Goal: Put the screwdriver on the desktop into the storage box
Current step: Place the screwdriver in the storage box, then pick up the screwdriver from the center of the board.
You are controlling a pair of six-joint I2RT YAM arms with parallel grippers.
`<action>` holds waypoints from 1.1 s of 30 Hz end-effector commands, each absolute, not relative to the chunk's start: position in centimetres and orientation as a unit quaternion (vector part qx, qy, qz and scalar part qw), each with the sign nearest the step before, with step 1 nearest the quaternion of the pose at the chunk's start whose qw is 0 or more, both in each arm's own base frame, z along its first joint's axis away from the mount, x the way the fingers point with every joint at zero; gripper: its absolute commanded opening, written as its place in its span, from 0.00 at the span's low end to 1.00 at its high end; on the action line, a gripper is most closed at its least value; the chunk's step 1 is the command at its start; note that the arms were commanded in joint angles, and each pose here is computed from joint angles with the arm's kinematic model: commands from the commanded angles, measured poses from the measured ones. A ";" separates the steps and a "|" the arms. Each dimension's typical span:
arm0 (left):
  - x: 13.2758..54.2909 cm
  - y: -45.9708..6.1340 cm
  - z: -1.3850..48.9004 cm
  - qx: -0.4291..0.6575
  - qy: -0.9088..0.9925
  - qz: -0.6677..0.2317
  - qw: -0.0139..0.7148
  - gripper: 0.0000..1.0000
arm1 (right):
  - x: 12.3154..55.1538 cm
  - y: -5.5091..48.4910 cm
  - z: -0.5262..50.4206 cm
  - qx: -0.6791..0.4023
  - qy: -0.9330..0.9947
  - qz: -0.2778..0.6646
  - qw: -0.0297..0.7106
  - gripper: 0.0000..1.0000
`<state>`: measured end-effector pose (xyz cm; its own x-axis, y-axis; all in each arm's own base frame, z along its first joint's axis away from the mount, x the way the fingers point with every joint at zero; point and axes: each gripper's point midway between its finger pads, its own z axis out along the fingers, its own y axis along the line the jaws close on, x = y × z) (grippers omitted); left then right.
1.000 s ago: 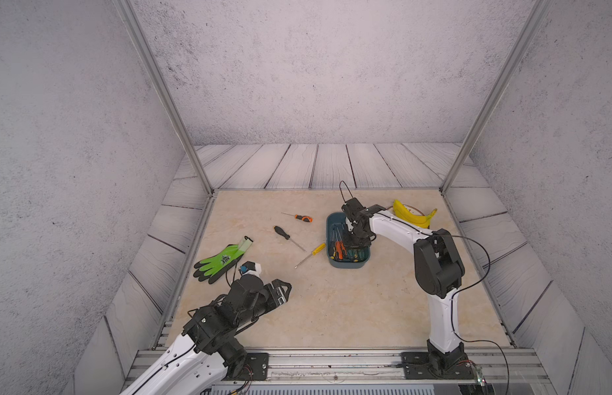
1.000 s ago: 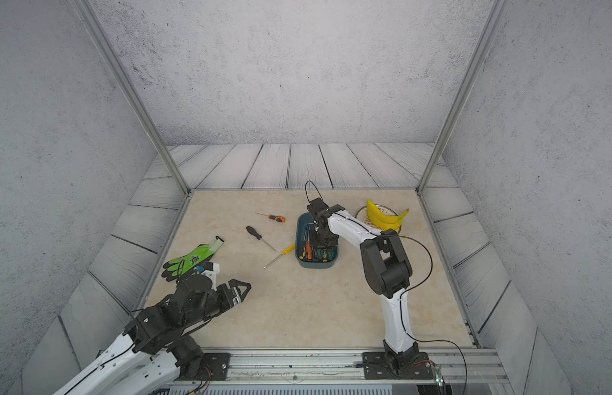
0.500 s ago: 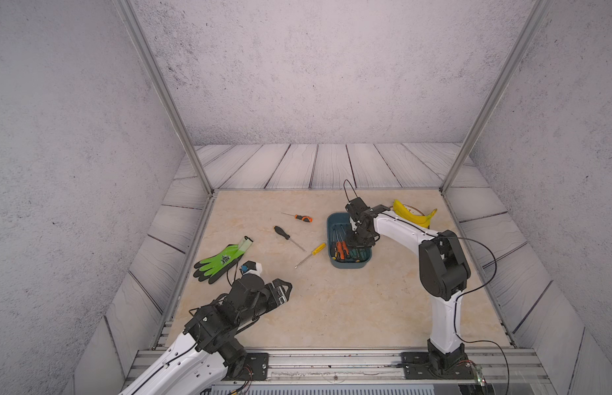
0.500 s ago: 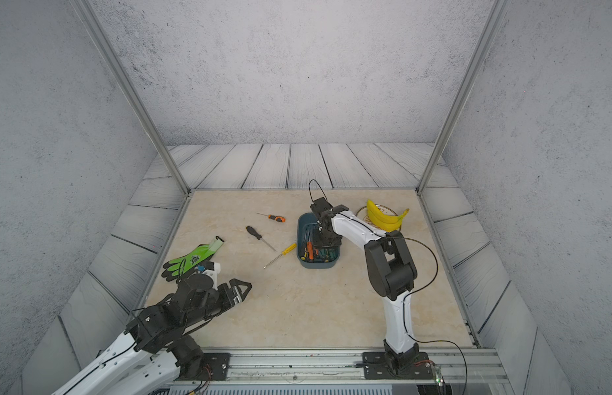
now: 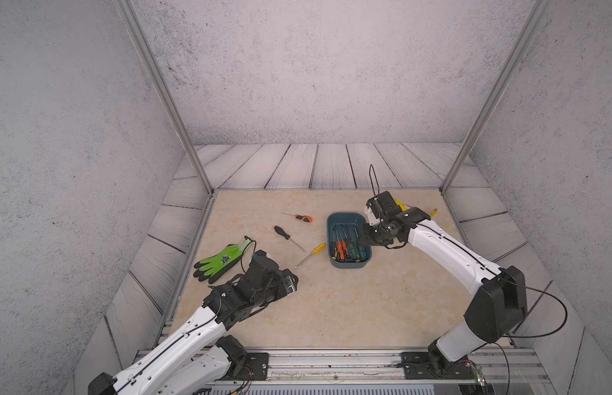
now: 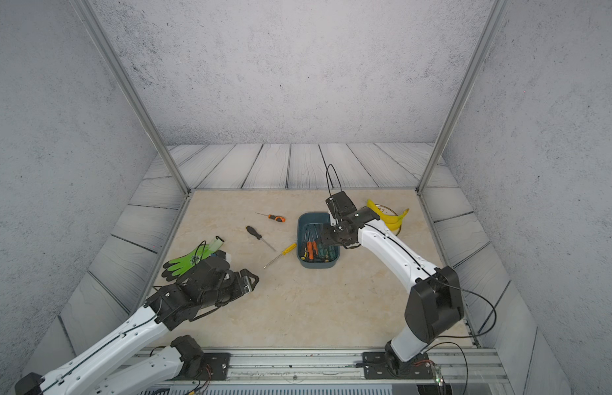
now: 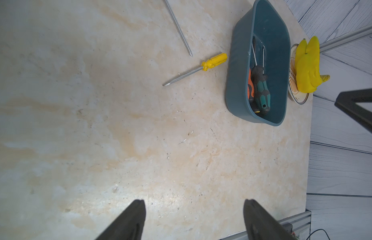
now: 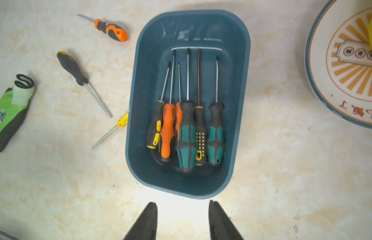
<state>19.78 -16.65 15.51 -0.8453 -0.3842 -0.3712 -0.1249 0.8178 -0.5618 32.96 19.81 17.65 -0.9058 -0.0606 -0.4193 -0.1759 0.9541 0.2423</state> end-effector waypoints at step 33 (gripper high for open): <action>36.6 -23.8 7.1 0.056 0.970 -0.181 0.152 0.52 | 18.3 12.9 16.2 -0.041 0.956 0.191 0.220 0.43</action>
<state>35.99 -23.62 7.77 -0.9489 -0.0149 -0.3152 0.1027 0.9299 -0.3532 19.14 13.32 16.36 -0.8897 -0.0125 -0.4563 -0.1857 0.9231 0.3369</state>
